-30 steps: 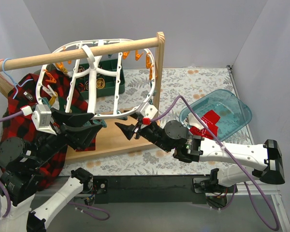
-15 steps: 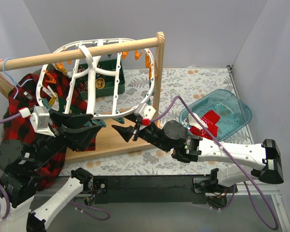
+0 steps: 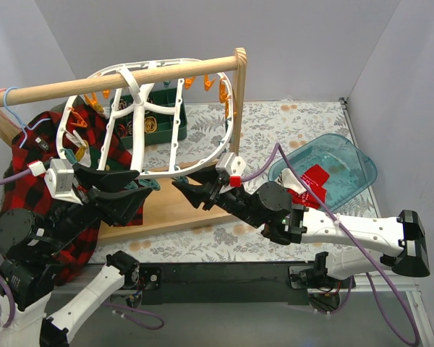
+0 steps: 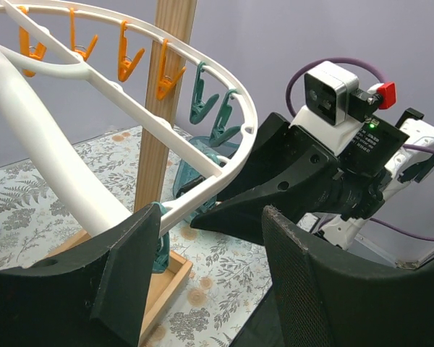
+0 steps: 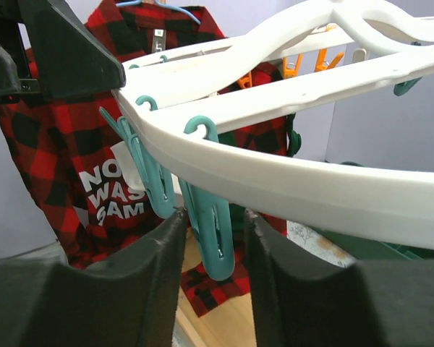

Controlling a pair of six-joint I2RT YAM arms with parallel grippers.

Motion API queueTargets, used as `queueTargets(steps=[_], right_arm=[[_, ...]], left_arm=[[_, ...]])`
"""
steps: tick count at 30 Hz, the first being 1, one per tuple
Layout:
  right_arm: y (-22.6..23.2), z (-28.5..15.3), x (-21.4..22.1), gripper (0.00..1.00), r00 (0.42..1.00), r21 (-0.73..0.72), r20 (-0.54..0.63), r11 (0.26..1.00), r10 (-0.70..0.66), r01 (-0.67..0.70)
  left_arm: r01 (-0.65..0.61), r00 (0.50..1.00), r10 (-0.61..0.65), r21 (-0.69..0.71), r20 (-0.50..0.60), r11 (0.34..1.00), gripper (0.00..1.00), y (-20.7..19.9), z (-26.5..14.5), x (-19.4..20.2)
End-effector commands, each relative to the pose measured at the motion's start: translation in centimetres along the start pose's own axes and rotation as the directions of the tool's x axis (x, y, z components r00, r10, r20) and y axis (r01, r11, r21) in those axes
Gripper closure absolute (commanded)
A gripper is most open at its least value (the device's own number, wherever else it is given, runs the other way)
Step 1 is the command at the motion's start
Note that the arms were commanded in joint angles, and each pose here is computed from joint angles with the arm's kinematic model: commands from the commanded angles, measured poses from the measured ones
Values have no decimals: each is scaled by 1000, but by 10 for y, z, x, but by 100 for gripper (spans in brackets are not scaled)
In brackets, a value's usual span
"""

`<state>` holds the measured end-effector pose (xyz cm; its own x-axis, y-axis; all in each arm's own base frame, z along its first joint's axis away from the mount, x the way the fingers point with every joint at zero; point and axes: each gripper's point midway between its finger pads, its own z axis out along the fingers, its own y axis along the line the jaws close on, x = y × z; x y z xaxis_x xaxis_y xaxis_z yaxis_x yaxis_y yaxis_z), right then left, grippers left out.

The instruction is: Remove the socks clipped to the hanger

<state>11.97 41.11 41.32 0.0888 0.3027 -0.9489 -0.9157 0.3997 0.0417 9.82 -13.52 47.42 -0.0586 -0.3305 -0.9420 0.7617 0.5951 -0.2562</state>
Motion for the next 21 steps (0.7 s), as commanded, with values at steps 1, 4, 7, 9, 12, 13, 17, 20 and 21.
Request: queueTargets(steps=[1,4,7,9,12,13,17,20,21], right_arm=[[0,-1,-30,63,993,3,104,999,48,-49],[0,1,-29,76,994,3,101,999,47,-48],[-5,-2,-25,86,993,13,95,997,75,-77],[-7,-6,-29,88,988,-6,102,993,116,-116],[-20,-13,-21,90,981,-13,86,985,172,-171],[-32,-17,-27,90,979,-1,99,984,175,-176],[-45,-26,-28,89,970,-46,72,973,231,-228],[-48,-34,-35,89,956,-117,51,953,288,-281],[-41,-36,-40,89,954,-178,36,942,297,-286]], left_arm=[[8,1000,-8,11,-15,1000,44,-2,0,3],[4,1000,-4,8,-5,1000,44,-2,-1,-1],[-1,1000,1,9,11,1000,44,-4,-4,-5],[-11,999,11,0,35,1000,44,-5,-8,-12],[-29,996,30,-20,80,999,44,-6,-15,-24],[-36,995,38,-23,96,999,44,-6,-17,-28],[-49,990,54,-41,133,998,44,-6,-23,-36],[-53,989,59,-49,134,997,44,-4,-22,-37],[-51,989,58,-49,135,997,44,-4,-23,-37]])
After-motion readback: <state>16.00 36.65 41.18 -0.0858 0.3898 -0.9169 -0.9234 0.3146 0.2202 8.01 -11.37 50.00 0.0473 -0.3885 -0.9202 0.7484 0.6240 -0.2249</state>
